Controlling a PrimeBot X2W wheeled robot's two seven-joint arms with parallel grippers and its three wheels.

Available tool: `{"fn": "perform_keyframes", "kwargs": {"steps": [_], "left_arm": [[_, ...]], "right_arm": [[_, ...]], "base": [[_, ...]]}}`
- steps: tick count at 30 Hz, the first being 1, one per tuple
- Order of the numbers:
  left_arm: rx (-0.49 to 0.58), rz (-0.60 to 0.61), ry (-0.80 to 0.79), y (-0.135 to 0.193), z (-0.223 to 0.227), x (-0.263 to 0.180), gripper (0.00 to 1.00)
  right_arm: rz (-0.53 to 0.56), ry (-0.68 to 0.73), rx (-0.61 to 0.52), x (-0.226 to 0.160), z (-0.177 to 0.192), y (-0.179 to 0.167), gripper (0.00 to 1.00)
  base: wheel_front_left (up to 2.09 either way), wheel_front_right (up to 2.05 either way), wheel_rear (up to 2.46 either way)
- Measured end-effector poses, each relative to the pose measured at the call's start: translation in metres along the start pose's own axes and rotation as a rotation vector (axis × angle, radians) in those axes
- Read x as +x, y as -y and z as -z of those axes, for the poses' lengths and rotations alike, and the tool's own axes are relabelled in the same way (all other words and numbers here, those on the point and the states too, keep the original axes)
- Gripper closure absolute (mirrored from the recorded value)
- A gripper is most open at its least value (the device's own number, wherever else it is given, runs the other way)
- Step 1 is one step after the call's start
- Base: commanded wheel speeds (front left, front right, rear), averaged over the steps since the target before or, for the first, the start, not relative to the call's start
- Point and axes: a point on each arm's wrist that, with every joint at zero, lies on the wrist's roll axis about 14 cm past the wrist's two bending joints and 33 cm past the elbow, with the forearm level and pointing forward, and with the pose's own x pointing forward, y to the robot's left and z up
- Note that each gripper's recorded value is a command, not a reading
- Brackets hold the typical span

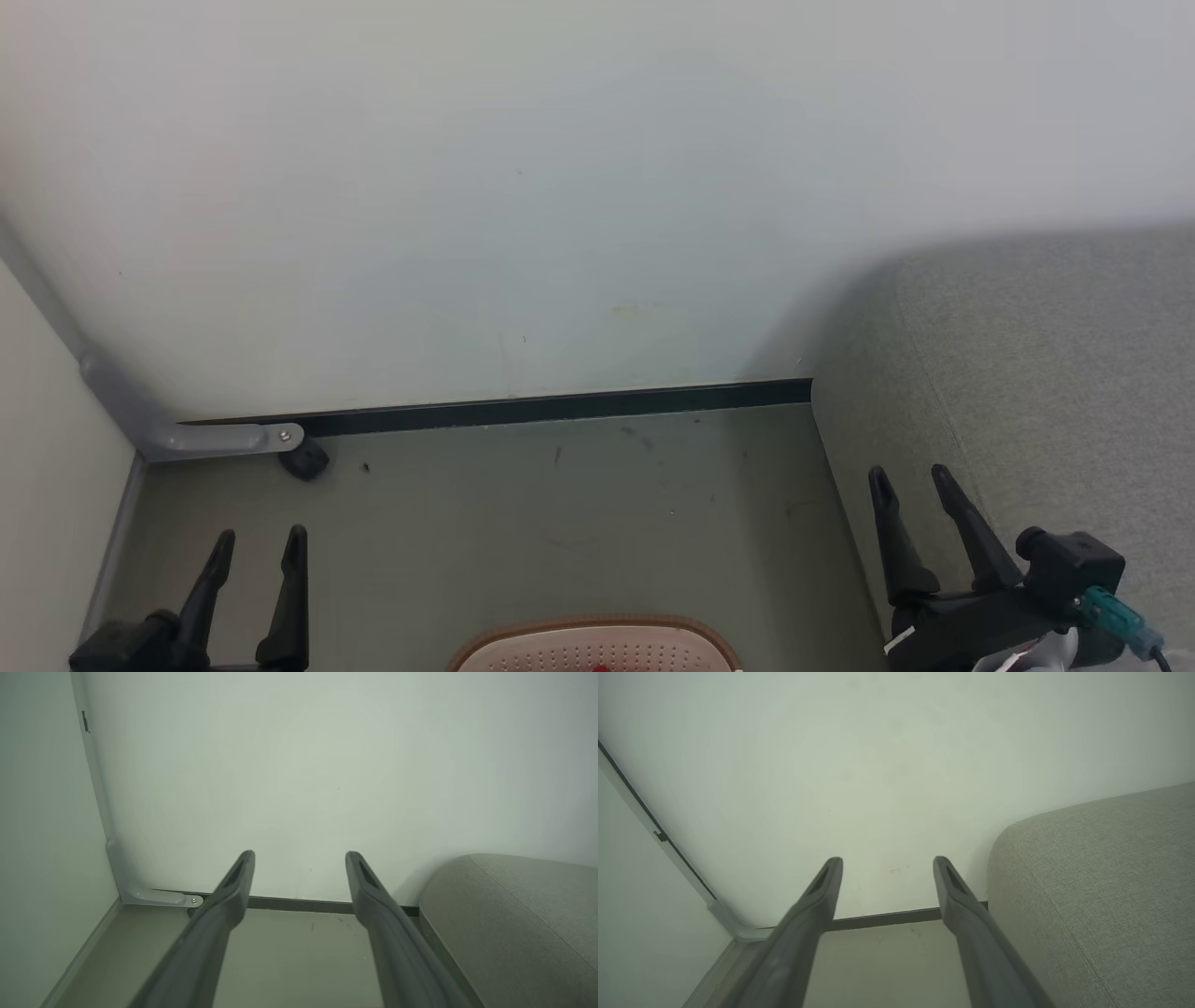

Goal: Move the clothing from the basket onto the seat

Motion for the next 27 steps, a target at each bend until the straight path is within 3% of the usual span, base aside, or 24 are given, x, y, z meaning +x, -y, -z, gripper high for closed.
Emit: {"fn": "perform_keyframes", "kwargs": {"steps": [7,27], "left_arm": [[0.080,0.030,0.016,0.0047,-0.0032,0.0003,0.00],[0.058,0.039,0.012,0.0091,0.0012,0.0039,0.00]], "right_arm": [[-0.030,0.013,-0.074,-0.0003,-0.0010,-0.0061,0.00],[-0.012,0.009,-0.068,0.0003,0.0024,-0.0014,0.00]], "base": [[0.00,0.00,0.00],[0.00,0.00,0.00]]}}
